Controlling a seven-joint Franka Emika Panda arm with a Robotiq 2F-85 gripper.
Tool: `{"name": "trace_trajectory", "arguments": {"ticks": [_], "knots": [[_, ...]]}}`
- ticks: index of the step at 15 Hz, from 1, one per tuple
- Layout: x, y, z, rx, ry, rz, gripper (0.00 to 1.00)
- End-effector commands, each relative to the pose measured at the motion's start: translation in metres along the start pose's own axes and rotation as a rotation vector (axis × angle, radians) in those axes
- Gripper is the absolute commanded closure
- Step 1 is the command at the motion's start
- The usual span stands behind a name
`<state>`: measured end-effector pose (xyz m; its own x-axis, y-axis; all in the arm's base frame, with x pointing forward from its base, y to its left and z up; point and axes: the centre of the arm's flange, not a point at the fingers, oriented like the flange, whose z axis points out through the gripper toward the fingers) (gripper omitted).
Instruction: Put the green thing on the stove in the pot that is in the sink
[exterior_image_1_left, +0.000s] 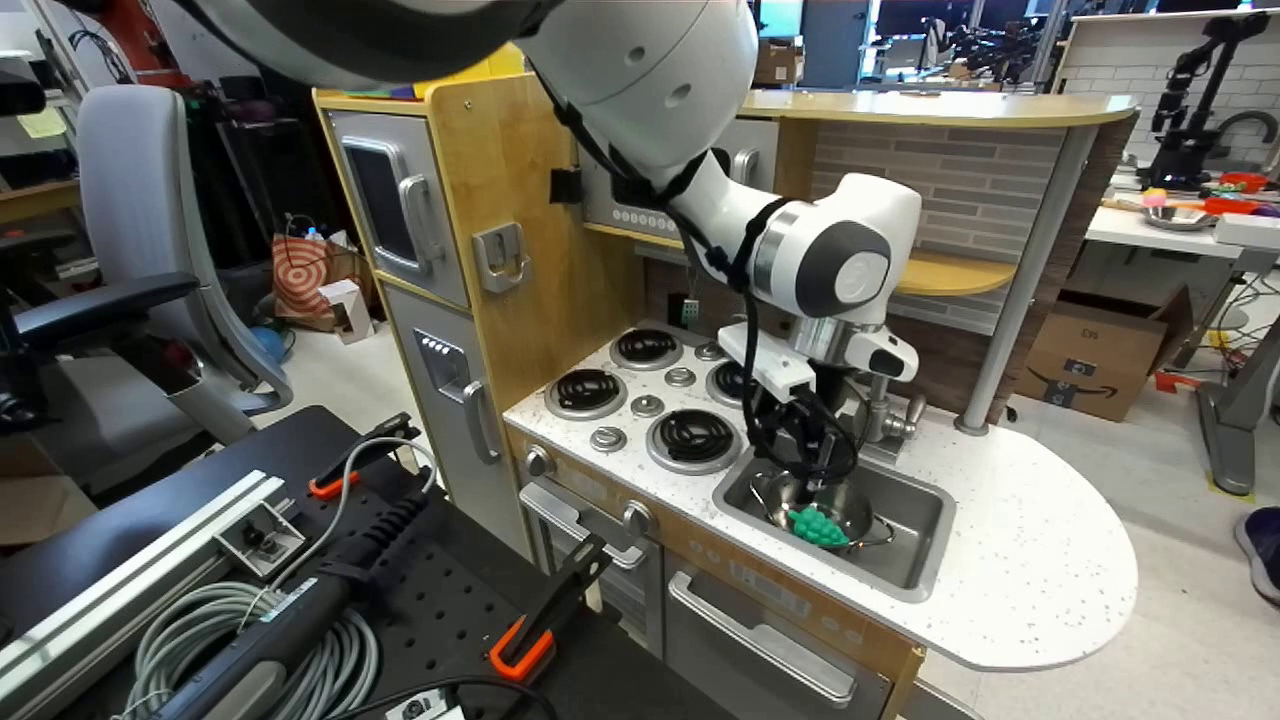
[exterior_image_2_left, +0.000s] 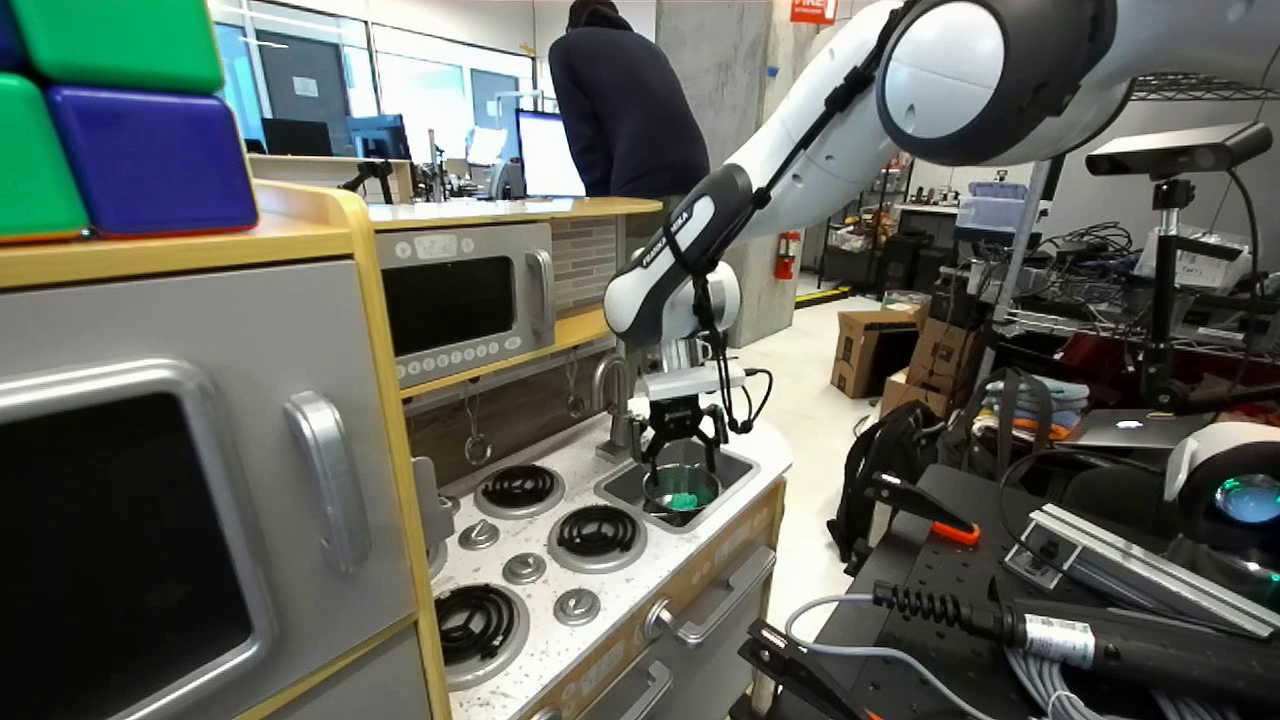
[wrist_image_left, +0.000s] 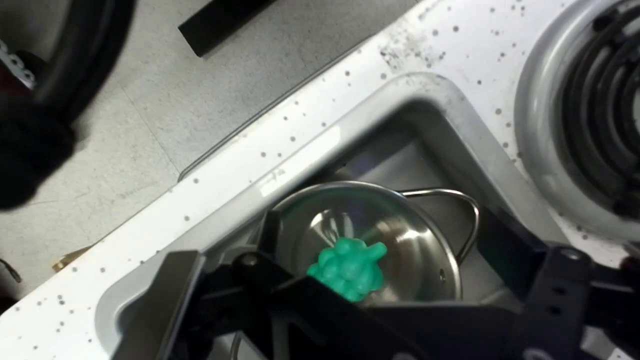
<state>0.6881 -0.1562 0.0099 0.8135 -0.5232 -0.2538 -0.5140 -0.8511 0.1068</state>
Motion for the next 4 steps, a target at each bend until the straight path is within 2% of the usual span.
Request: {"name": "trace_trajectory", "arguments": {"ticks": [1, 3, 4], "knots": [[-0.047, 0.036, -0.059, -0.048, -0.058, -0.098, 0.00], [-0.055, 0.050, -0.081, -0.035, -0.046, -0.131, 0.00], [-0.017, 0.025, -0.052, -0.033, -0.022, -0.086, 0.00]]}}
